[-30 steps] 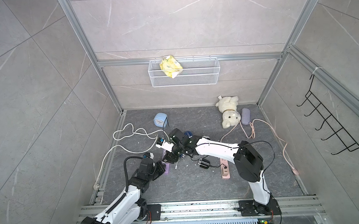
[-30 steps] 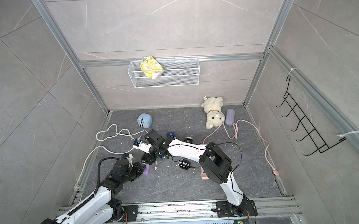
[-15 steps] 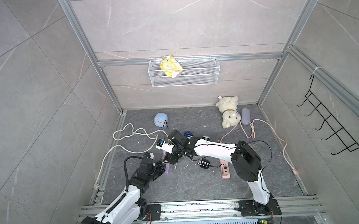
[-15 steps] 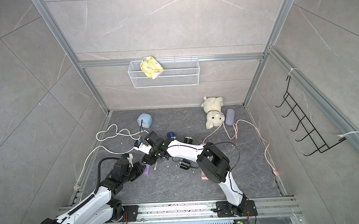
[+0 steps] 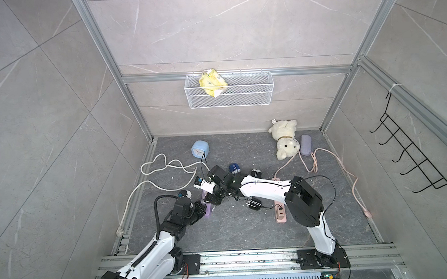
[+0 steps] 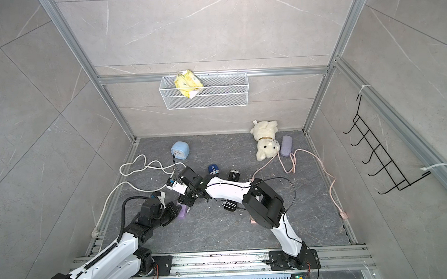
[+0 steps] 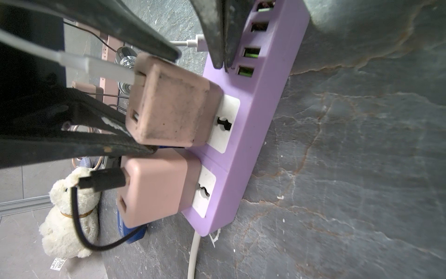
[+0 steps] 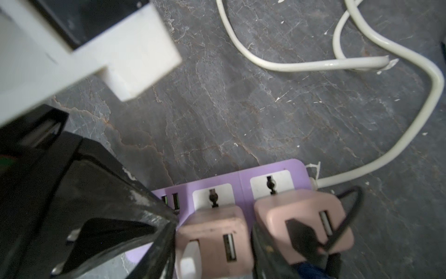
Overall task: Unplug the electric shaver
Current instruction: Remove the plug from the socket, then place the plug at the center of the board, then pick up the electric shaver from the center of the board.
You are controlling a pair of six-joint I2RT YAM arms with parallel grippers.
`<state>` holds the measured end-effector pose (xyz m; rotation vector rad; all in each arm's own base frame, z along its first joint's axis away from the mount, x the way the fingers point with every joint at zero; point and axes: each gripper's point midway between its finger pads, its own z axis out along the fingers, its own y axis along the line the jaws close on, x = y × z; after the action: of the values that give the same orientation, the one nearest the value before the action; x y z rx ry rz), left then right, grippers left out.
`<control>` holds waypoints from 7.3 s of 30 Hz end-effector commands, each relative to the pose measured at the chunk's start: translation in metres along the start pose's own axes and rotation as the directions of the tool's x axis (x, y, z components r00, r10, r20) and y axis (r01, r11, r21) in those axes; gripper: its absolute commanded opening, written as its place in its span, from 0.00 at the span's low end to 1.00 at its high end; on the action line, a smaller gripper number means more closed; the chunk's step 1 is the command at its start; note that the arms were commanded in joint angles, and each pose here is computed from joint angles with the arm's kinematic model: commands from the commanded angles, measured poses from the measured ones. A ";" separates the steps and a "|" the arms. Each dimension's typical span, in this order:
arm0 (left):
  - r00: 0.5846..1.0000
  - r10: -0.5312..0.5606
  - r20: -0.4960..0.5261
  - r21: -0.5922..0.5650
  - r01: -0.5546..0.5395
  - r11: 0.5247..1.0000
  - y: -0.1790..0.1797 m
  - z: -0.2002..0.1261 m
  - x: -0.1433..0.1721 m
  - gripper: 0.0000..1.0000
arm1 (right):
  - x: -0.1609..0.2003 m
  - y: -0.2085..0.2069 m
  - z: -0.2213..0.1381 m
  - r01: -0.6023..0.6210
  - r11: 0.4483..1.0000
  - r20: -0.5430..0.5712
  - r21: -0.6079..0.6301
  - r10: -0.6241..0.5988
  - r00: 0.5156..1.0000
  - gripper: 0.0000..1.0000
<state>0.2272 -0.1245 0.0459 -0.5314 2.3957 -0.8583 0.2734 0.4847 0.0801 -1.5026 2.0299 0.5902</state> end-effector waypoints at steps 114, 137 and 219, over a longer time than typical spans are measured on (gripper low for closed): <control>0.996 0.022 -0.083 -0.060 -0.027 0.998 0.015 -0.020 0.022 0.00 | 0.140 -0.210 -0.093 -0.805 0.574 -0.184 0.153 0.816 0.547 0.37; 0.996 0.034 -0.086 -0.042 -0.038 0.998 0.010 -0.021 0.021 0.00 | 0.106 -0.238 -0.095 -0.808 0.569 -0.086 0.152 0.822 0.563 0.81; 0.992 0.118 -0.031 0.110 -0.114 0.987 -0.047 -0.044 -0.003 0.91 | 0.093 -0.073 -0.015 -0.358 0.895 -0.104 0.264 0.396 0.912 0.49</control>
<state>0.2085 -0.1306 0.0891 -0.3848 2.4011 -0.9154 0.3209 0.3927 0.0247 -1.0514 2.4487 0.3660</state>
